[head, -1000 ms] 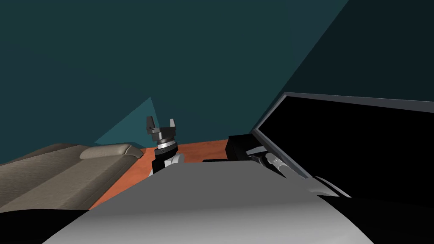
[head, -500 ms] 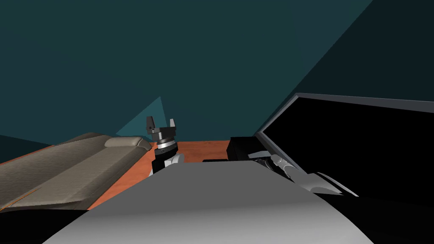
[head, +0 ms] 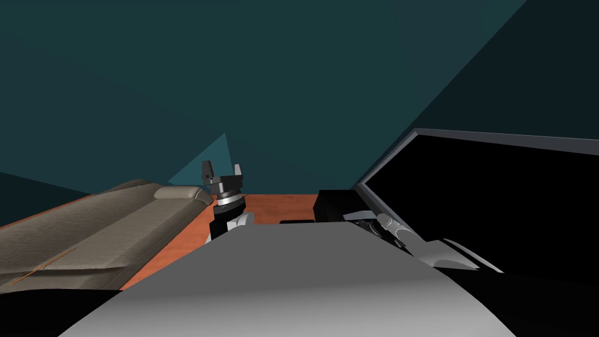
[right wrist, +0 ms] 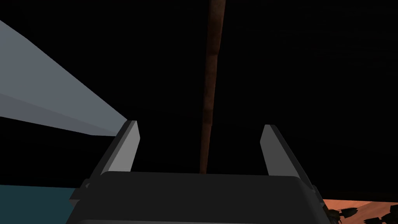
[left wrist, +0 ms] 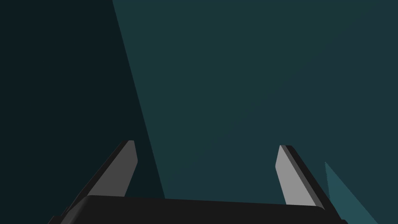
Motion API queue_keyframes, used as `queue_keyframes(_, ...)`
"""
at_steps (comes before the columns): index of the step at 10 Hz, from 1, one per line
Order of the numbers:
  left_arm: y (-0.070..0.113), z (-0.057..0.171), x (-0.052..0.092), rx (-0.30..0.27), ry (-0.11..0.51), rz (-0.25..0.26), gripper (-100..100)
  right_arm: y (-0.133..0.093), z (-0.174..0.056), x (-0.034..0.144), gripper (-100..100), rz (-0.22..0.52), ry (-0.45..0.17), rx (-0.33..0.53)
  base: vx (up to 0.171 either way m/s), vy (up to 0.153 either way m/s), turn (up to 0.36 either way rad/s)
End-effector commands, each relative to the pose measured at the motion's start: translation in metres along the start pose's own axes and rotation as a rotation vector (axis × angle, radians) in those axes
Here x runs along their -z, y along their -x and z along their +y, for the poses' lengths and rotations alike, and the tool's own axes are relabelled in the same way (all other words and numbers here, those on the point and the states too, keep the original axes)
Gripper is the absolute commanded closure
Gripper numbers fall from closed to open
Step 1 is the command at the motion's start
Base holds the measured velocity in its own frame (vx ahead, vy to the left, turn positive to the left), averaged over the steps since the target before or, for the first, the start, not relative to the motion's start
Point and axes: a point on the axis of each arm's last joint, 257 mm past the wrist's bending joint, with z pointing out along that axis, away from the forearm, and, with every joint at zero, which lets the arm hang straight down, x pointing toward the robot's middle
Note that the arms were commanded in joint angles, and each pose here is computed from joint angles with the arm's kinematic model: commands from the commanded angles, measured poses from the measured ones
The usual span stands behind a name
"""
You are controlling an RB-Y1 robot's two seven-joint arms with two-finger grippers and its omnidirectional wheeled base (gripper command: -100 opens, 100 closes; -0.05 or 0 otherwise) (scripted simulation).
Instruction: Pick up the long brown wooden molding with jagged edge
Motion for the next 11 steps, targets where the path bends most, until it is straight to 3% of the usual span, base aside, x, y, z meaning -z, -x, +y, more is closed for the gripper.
queue_keyframes(1, 0.000, 0.000, 0.000, 0.000, 0.000, 0.000, 0, 0.000, 0.000, 0.000, -100, 0.000, 0.000, 0.000, 0.000, 0.000, 0.000)
queue_keyframes(2, 0.000, 0.000, 0.000, 0.000, 0.000, 0.000, 0, -0.001, 0.001, 0.000, 0, 0.000, 0.002, 0.000, 0.000, 0.000, 0.000)
queue_keyframes(3, 0.000, 0.000, 0.000, 0.000, 0.000, 0.000, 0, 0.006, 0.009, -0.008, -100, -0.011, -0.024, -0.011, 0.035, -0.010, 0.222)
queue_keyframes(4, 0.000, 0.000, 0.000, 0.000, 0.000, 0.000, 0, 0.005, 0.025, -0.010, -100, -0.010, -0.003, -0.021, 0.049, -0.024, 0.120)
queue_keyframes(5, 0.000, 0.000, 0.000, 0.000, 0.000, 0.000, 0, 0.011, 0.019, -0.015, -100, -0.019, -0.046, -0.031, 0.019, 0.016, 0.091)
queue_keyframes(6, 0.000, 0.000, 0.000, 0.000, 0.000, 0.000, 0, 0.010, 0.052, -0.019, -100, -0.019, -0.006, -0.045, 0.014, 0.015, 0.054)
queue_keyframes(8, 0.000, 0.000, 0.000, 0.000, 0.000, 0.000, 0, 0.016, 0.059, -0.025, -100, -0.027, -0.034, -0.060, 0.019, 0.010, 0.041)
queue_keyframes(9, 0.000, 0.000, 0.000, 0.000, 0.000, 0.000, 0, 0.015, 0.077, -0.026, -100, -0.026, -0.012, -0.071, -0.001, 0.035, 0.126)
queue_keyframes(10, 0.000, 0.000, 0.000, 0.000, 0.000, 0.000, 0, 0.015, 0.078, -0.026, -100, -0.026, -0.010, -0.072, 0.004, 0.005, 0.021)
queue_keyframes(11, 0.000, 0.000, 0.000, 0.000, 0.000, 0.000, 0, 0.021, 0.078, -0.030, -100, -0.030, -0.045, -0.089, 0.003, 0.005, 0.020)
